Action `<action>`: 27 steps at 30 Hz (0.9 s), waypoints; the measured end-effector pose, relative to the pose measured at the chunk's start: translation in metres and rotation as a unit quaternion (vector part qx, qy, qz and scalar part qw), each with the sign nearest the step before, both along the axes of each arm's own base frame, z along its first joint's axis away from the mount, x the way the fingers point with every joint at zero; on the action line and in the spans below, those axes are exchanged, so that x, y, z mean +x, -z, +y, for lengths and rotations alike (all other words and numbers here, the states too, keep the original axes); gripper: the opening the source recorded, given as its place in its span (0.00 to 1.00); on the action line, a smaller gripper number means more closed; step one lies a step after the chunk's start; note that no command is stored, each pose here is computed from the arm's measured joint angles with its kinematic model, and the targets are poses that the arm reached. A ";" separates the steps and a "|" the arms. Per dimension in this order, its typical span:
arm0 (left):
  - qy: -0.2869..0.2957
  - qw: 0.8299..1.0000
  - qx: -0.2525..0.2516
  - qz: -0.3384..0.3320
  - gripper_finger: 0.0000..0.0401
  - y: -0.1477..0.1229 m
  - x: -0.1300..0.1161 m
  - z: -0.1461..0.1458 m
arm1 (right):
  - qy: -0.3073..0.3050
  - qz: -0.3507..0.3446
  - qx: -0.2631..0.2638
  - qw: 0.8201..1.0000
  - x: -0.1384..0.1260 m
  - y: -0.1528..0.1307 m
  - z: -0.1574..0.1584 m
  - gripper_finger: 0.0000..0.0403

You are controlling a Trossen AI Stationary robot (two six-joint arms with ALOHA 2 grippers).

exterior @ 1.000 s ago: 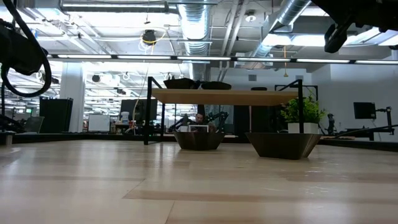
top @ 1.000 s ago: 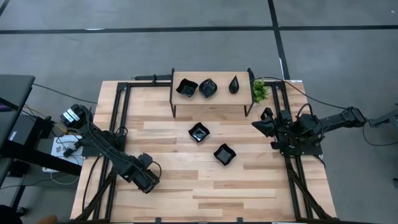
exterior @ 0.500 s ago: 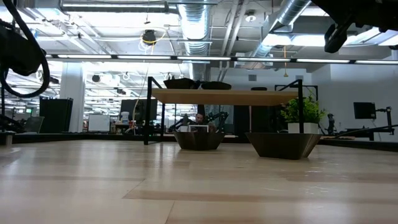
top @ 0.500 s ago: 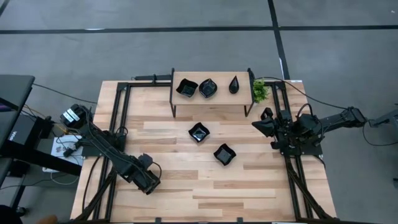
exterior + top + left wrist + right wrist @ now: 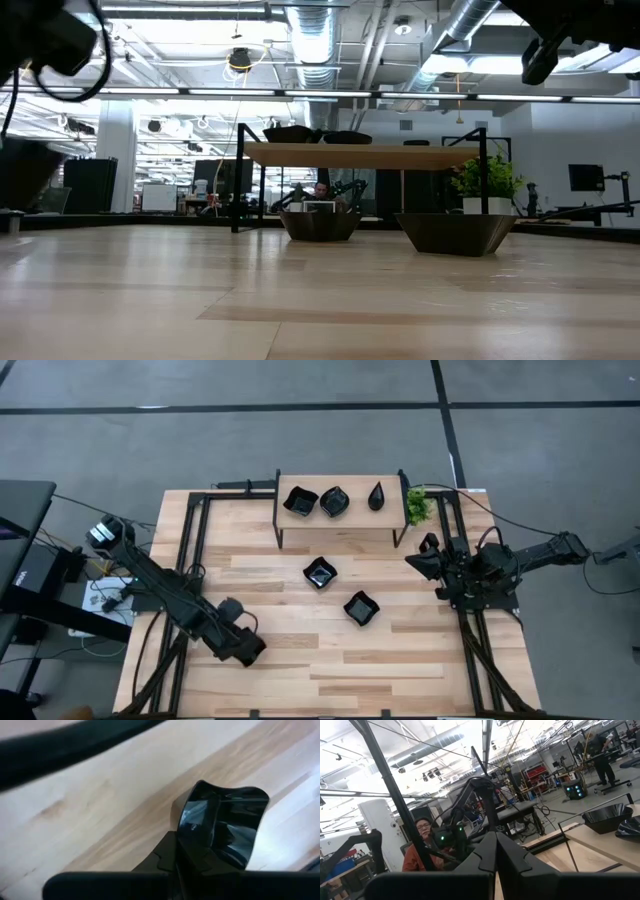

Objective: Pick & Place Mini shaped plates
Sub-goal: Stack the distorted square plate on top of the other distorted square plates on the shelf

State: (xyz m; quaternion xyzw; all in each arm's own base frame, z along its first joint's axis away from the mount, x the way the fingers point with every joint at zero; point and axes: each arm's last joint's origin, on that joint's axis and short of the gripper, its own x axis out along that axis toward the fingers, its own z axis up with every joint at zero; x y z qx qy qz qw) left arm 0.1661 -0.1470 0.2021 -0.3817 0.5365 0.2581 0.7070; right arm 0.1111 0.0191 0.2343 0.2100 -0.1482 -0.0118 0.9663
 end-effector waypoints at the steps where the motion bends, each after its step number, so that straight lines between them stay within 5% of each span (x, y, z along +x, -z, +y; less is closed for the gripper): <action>1: -0.007 1.000 0.002 -0.012 0.01 -0.003 0.001 0.003 | 0.000 0.000 0.000 1.000 0.000 0.000 0.000 0.00; 15: -0.016 0.989 0.027 -0.141 0.01 -0.038 0.022 0.055 | 0.000 0.000 0.000 1.000 0.000 0.000 0.000 0.00; 22: -0.035 0.966 0.028 -0.255 0.01 -0.058 0.048 0.082 | 0.000 0.000 0.000 1.000 0.000 0.000 0.000 0.00; 27: -0.060 0.948 0.074 -0.303 0.01 -0.082 0.062 0.111 | 0.002 0.000 0.001 1.000 0.000 0.000 0.000 0.00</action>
